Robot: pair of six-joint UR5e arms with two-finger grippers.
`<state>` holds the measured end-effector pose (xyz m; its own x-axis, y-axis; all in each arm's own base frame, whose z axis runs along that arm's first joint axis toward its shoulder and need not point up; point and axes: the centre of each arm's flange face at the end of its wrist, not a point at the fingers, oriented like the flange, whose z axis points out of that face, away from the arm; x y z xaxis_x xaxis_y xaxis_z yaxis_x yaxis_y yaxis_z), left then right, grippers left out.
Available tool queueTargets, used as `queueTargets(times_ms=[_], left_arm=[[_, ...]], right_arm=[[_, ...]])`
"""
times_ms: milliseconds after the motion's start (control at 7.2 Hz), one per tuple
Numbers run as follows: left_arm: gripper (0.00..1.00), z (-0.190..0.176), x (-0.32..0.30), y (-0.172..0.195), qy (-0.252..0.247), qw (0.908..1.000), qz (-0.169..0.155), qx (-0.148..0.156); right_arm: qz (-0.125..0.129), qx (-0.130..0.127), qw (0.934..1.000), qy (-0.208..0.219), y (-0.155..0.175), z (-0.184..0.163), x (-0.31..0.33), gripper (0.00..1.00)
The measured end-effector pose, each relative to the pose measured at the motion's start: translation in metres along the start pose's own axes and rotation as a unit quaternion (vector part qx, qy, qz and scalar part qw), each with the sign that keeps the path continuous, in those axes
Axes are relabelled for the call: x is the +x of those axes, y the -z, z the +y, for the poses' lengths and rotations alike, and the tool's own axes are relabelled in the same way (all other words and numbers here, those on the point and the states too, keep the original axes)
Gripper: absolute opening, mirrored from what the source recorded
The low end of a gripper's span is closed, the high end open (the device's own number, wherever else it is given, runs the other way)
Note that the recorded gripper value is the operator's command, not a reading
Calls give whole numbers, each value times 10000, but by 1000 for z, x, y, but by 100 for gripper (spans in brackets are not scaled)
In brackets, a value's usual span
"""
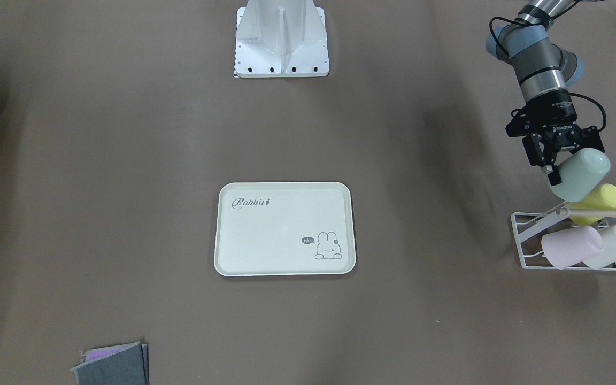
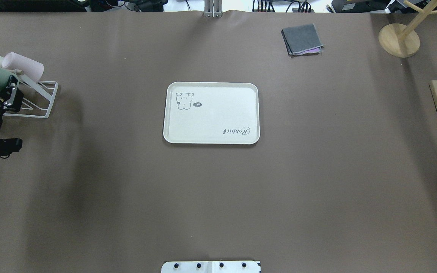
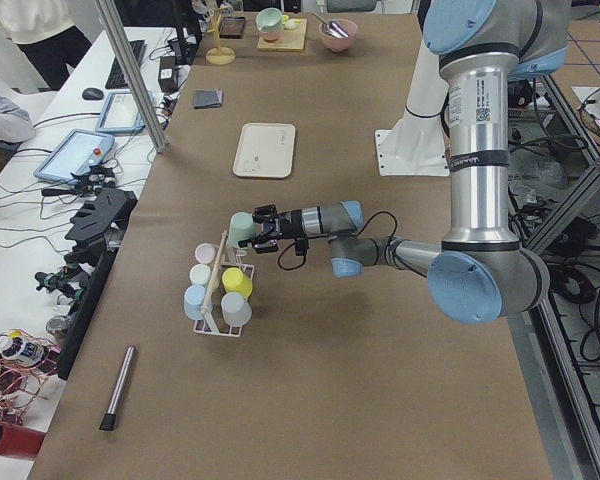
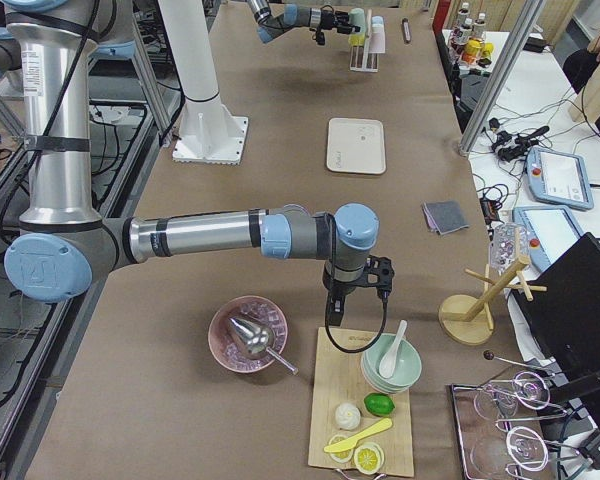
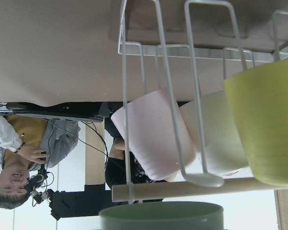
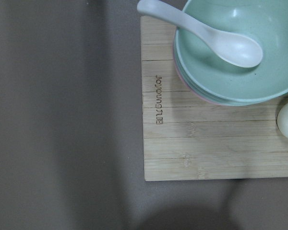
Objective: Pick up and place green cup on tray
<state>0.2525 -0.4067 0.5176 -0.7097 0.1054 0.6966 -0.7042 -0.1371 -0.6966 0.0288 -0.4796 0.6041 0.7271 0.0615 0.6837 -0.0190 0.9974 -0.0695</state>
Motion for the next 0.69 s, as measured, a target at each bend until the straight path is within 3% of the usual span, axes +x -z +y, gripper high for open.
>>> queueTargets(times_ms=[417,694], left_arm=[[66,29,-43,-3,539,9981,-227,-180],[67,39,-73,-8,1510,9875,-385,-232]], right_arm=[[0,0,10000,4,0,0,0,100],[0,0,10000,5,0,0,0,100]])
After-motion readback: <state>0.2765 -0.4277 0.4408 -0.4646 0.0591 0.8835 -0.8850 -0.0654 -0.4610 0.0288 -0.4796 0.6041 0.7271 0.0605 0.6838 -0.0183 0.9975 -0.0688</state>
